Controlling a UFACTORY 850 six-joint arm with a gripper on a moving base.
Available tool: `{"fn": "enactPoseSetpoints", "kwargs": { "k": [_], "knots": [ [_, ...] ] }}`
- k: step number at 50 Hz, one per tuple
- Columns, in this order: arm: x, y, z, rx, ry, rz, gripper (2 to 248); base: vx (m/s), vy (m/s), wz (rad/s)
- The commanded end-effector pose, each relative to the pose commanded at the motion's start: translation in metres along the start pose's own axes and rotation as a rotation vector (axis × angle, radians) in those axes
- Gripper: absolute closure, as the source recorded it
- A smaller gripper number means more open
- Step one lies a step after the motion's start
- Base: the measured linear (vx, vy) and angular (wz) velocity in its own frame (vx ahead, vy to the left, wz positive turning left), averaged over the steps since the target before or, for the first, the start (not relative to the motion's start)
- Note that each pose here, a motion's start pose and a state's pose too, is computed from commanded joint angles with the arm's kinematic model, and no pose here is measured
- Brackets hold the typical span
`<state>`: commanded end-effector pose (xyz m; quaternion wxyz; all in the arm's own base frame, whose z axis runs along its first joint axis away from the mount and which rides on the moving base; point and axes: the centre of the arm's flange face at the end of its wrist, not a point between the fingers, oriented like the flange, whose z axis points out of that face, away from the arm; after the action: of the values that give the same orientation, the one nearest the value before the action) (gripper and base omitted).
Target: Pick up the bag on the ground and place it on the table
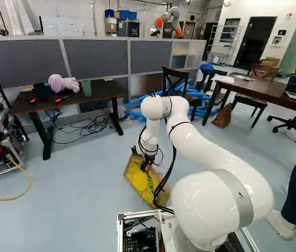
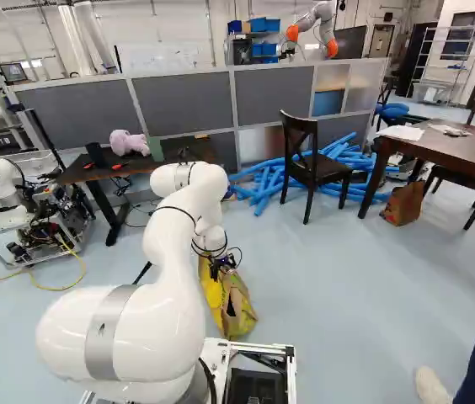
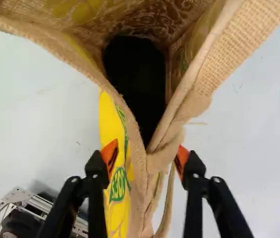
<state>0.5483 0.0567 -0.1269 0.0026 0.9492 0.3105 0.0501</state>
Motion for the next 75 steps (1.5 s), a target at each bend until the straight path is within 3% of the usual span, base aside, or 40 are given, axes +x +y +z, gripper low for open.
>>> {"fn": "enactPoseSetpoints", "kwargs": {
  "k": [2, 3, 7, 8, 12, 13, 18, 19, 53, 75],
  "knots": [
    [0.0, 0.0, 0.0, 0.0, 0.0, 0.0, 82, 0.0, 0.0, 0.0],
    [0.0, 0.0, 0.0, 0.0, 0.0, 0.0, 120, 0.0, 0.0, 0.0],
    [0.0, 0.0, 0.0, 0.0, 0.0, 0.0, 120, 0.0, 0.0, 0.0],
    [0.0, 0.0, 0.0, 0.0, 0.0, 0.0, 158, 0.0, 0.0, 0.0],
    [0.0, 0.0, 0.0, 0.0, 0.0, 0.0, 158, 0.0, 0.0, 0.0],
    [0.0, 0.0, 0.0, 0.0, 0.0, 0.0, 194, 0.0, 0.0, 0.0],
    [0.0, 0.0, 0.0, 0.0, 0.0, 0.0, 194, 0.0, 0.0, 0.0],
    [0.0, 0.0, 0.0, 0.0, 0.0, 0.0, 226, 0.0, 0.0, 0.0],
    [0.003, 0.001, -0.039, -0.004, 0.006, 0.002, 226, 0.0, 0.0, 0.0],
    [0.004, 0.001, -0.073, -0.011, 0.012, 0.042, 226, 0.0, 0.0, 0.0]
  ]
}}
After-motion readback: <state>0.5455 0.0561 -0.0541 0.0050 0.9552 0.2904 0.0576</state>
